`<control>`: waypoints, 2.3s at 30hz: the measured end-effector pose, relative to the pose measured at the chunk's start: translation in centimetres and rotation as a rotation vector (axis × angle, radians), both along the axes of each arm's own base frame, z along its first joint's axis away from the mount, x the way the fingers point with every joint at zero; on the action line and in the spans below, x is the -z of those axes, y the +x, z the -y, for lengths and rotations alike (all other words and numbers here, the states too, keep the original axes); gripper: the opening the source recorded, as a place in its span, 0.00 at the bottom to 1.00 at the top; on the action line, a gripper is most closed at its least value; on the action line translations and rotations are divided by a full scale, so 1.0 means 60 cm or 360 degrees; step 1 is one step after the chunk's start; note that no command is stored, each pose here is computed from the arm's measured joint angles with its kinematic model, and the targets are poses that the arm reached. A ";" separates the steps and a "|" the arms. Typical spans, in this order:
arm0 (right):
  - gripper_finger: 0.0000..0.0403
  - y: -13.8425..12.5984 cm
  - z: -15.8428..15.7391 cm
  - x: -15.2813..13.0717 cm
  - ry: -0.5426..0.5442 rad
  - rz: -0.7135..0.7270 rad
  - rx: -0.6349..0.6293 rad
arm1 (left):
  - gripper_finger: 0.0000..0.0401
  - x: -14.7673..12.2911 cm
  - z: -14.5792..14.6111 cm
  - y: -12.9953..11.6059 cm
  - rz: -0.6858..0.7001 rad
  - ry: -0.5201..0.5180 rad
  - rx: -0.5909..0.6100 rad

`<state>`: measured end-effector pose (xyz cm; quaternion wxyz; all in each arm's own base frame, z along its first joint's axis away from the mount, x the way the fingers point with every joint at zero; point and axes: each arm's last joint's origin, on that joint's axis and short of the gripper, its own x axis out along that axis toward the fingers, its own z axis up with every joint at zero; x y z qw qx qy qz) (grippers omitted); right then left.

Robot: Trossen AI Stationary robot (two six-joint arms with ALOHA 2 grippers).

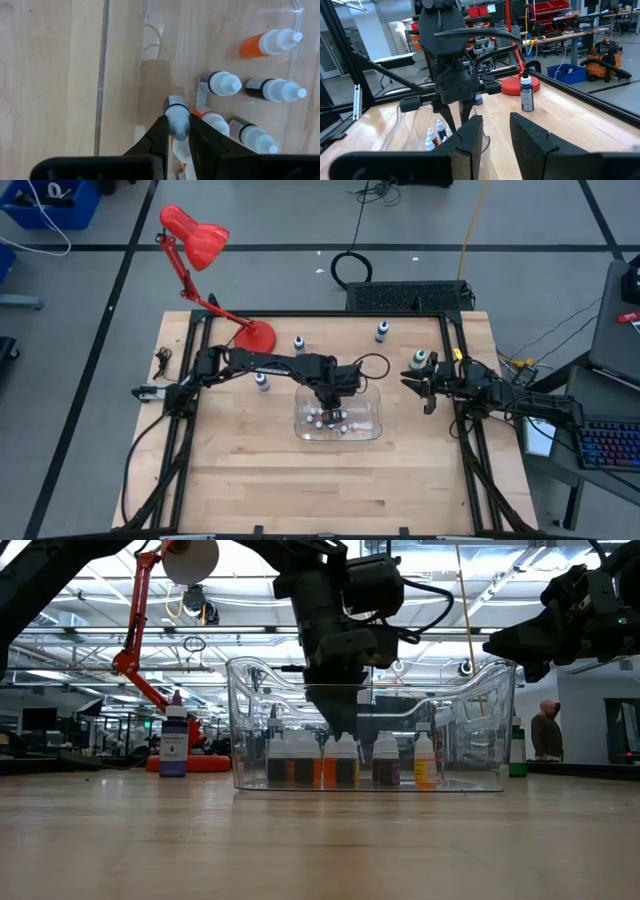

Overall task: Pick & Place food coloring
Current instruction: Put the small blue food coloring bottle into the transparent bin, then put the large green food coloring bottle into the transparent bin

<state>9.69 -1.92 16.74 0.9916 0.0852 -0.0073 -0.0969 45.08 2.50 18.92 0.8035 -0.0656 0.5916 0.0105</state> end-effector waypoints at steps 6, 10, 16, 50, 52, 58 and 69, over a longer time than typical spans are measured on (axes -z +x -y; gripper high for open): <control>0.22 0.000 0.000 0.000 0.0000 0.0000 0.0000 | 0.14 0.005 0.000 -0.003 -0.0022 -0.0002 0.0000; 0.22 0.000 0.000 0.000 0.0000 0.0000 0.0000 | 0.13 0.020 0.001 -0.010 -0.0069 -0.0006 0.0000; 0.22 0.000 0.000 0.000 0.0000 -0.0001 0.0000 | 0.15 0.023 0.001 -0.010 -0.0050 -0.0034 0.0000; 0.22 0.000 0.000 0.000 0.0000 0.0000 0.0000 | 0.36 -0.253 0.070 -0.071 0.0525 0.0484 -0.0078; 0.22 0.000 0.000 0.000 0.0000 0.0000 0.0001 | 0.36 -0.262 0.086 -0.113 0.0652 0.0632 -0.0093; 0.22 0.000 0.000 0.000 0.0000 0.0000 0.0001 | 0.36 -0.200 0.107 -0.273 0.1028 0.0603 -0.0086; 0.22 0.000 0.000 0.000 0.0000 -0.0001 0.0001 | 0.36 -0.064 0.083 -0.533 0.1745 0.0284 -0.0230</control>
